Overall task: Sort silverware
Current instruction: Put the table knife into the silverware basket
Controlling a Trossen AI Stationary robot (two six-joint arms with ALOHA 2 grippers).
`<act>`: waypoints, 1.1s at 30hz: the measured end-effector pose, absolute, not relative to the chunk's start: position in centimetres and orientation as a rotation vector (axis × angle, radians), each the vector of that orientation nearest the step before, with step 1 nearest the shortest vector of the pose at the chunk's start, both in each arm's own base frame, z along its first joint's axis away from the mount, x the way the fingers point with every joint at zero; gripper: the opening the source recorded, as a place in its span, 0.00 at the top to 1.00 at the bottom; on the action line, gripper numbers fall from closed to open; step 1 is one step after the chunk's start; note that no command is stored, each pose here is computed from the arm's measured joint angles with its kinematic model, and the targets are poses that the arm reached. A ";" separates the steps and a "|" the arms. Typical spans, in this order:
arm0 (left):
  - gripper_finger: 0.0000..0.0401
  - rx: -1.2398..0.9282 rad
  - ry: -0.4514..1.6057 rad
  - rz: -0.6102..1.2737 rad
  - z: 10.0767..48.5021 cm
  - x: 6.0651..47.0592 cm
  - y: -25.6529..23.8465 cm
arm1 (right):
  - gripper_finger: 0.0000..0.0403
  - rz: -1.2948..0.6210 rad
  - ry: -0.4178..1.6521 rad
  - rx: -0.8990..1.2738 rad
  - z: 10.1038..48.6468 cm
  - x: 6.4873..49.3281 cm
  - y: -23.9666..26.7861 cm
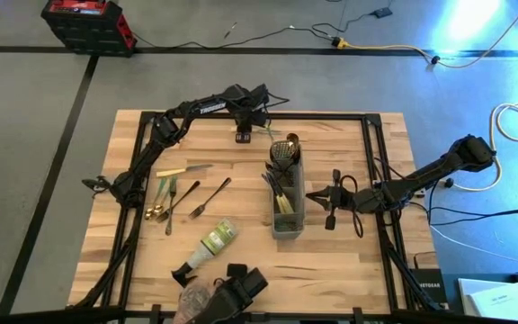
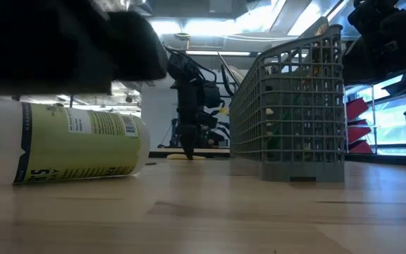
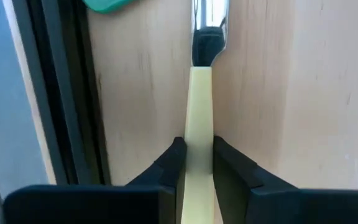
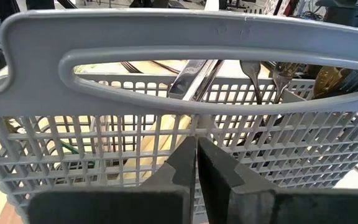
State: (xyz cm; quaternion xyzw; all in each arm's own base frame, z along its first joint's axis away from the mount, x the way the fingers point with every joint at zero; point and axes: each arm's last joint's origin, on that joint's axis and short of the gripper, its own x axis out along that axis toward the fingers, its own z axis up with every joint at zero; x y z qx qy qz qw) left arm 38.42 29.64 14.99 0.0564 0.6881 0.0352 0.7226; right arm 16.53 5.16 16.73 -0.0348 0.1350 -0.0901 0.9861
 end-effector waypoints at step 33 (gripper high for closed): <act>0.97 -0.128 1.465 0.109 27.6 29.1 20.3 | 1.00 -0.141 0.262 -0.022 17.2 16.7 5.4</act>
